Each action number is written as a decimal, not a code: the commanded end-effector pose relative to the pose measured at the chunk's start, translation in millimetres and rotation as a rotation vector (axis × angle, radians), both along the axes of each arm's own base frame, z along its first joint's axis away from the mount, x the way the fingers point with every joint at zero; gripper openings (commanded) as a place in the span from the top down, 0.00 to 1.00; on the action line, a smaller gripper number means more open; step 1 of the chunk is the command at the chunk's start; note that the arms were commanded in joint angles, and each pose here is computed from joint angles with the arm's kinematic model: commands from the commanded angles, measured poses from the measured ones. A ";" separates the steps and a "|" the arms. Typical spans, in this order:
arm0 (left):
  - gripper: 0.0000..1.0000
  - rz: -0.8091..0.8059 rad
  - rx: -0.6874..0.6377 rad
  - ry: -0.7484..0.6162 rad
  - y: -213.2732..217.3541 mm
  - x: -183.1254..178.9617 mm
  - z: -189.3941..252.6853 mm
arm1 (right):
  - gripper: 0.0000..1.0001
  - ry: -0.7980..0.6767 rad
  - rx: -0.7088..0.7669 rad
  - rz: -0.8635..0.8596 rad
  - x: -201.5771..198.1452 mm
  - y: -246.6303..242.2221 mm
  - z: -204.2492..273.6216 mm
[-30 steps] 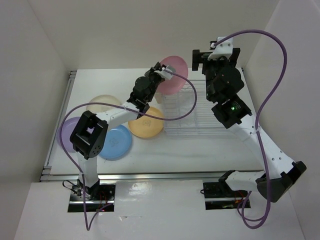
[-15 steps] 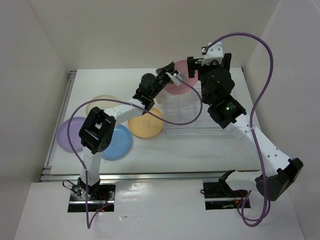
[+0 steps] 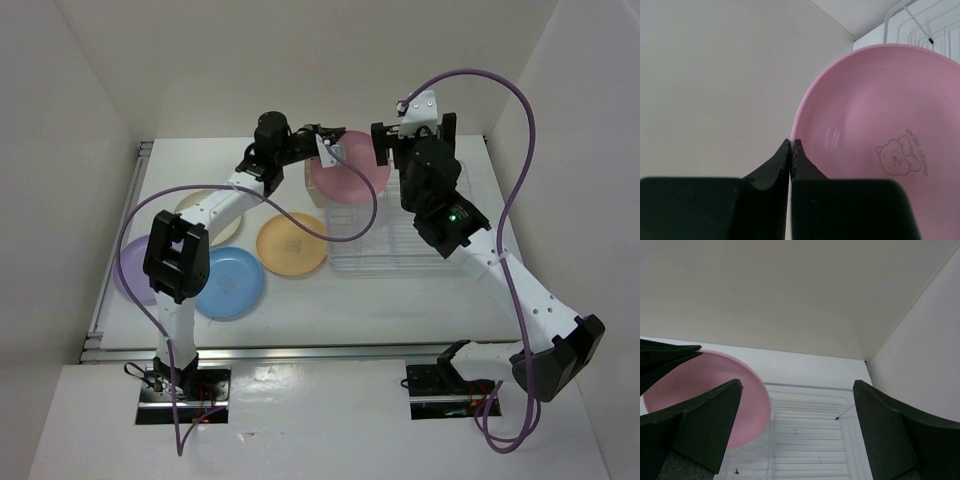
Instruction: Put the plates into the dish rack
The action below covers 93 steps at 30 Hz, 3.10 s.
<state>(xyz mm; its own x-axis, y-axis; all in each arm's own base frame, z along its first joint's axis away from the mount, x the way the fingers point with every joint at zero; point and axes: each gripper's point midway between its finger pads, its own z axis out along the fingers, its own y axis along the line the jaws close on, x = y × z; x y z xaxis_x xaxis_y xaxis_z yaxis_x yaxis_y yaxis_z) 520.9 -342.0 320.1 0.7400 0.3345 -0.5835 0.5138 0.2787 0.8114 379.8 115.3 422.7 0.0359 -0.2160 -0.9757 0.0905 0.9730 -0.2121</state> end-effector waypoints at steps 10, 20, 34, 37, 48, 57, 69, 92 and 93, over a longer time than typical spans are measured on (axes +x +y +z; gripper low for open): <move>1.00 -0.018 0.026 -0.463 -56.1 -12.6 47.0 | 0.00 0.051 -0.023 0.016 4.9 6.1 -22.1; 1.00 0.018 0.089 -0.591 -59.2 0.7 55.1 | 0.00 0.092 -0.059 0.015 8.7 8.3 -37.0; 1.00 0.033 0.134 -0.506 -83.3 10.2 -1.2 | 0.00 0.126 -0.072 0.035 13.6 15.3 -54.3; 1.00 0.054 0.146 -0.490 -83.5 17.9 -12.9 | 0.00 0.135 -0.078 0.035 13.6 15.2 -59.2; 0.83 0.047 0.183 -0.325 -90.0 -1.9 -62.9 | 0.00 0.138 -0.089 0.044 14.5 17.0 -65.1; 0.34 0.141 0.104 -0.221 -71.9 -9.0 -48.0 | 0.00 0.146 -0.076 0.073 14.8 22.8 -70.5; 0.20 0.403 -0.043 0.039 -13.7 -27.8 -15.2 | 0.00 0.162 -0.076 0.053 21.8 21.6 -79.3; 0.25 0.718 -0.158 0.905 191.0 -46.0 -108.3 | 0.00 0.047 -0.109 -0.031 36.2 13.8 -29.7; 0.25 0.712 -0.152 0.917 190.0 -48.4 -112.9 | 0.00 0.047 -0.109 -0.031 36.2 13.8 -29.7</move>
<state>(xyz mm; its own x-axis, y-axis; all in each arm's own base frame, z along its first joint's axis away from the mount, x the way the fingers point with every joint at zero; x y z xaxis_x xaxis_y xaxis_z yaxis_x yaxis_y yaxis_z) 501.9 -129.5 213.9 -0.2647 0.4107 -0.8725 0.4877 0.8376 0.2462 414.6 132.6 371.4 -0.0565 -0.3562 -0.9327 0.0740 0.9301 -0.3597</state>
